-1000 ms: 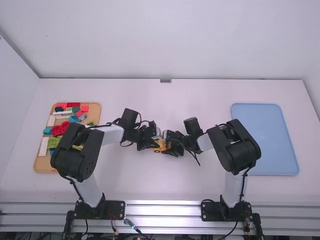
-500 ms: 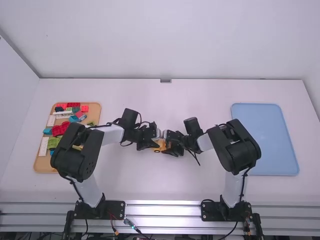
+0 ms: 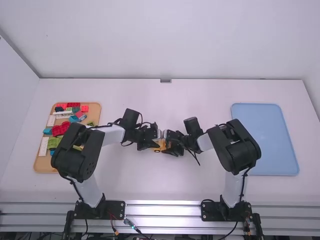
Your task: Assemble lego blocks to make yellow taxi
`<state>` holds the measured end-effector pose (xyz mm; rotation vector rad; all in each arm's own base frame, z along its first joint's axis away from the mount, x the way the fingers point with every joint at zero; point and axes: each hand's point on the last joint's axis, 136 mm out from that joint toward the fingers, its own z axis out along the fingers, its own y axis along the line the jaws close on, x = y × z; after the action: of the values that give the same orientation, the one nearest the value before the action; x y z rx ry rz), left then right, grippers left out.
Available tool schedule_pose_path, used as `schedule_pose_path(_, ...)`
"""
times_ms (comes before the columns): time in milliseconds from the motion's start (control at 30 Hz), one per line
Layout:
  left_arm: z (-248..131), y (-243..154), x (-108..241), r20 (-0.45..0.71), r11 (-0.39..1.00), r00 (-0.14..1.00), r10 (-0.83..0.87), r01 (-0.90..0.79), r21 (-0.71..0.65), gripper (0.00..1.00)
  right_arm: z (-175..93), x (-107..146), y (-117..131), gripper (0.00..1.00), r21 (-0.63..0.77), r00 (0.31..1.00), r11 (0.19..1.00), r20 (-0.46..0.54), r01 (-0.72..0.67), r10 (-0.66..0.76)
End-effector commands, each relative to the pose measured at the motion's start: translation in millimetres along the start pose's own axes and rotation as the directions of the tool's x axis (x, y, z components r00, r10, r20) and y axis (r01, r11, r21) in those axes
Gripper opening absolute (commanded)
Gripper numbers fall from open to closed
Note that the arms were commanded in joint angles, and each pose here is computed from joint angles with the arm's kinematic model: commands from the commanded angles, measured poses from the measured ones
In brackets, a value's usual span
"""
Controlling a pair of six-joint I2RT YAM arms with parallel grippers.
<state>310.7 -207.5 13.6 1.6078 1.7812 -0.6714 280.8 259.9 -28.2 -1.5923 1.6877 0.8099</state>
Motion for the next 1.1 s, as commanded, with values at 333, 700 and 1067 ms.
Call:
schedule_pose_path(333, -9.7, 19.0, 2.8, -0.078, 0.997, 0.997, 0.008, -0.014, -0.078, 0.77, -0.3, 6.3, 2.2, 0.62, 0.004, 0.999, 1.0, -0.029, -0.016, 0.016)
schedule_pose_path(700, -27.1, 25.3, -19.9, -0.05, 0.993, 0.998, -0.024, 0.018, -0.117, 0.88, -0.7, 6.6, 1.8, 0.62, 0.005, 0.999, 1.0, -0.029, -0.017, 0.017)
schedule_pose_path(1067, -32.4, 9.1, -46.2, 0.128, 1.0, 0.992, -0.016, 0.017, -0.005, 0.02, -0.7, 6.5, 1.6, 0.62, 0.006, 0.999, 1.0, -0.029, -0.017, 0.017)
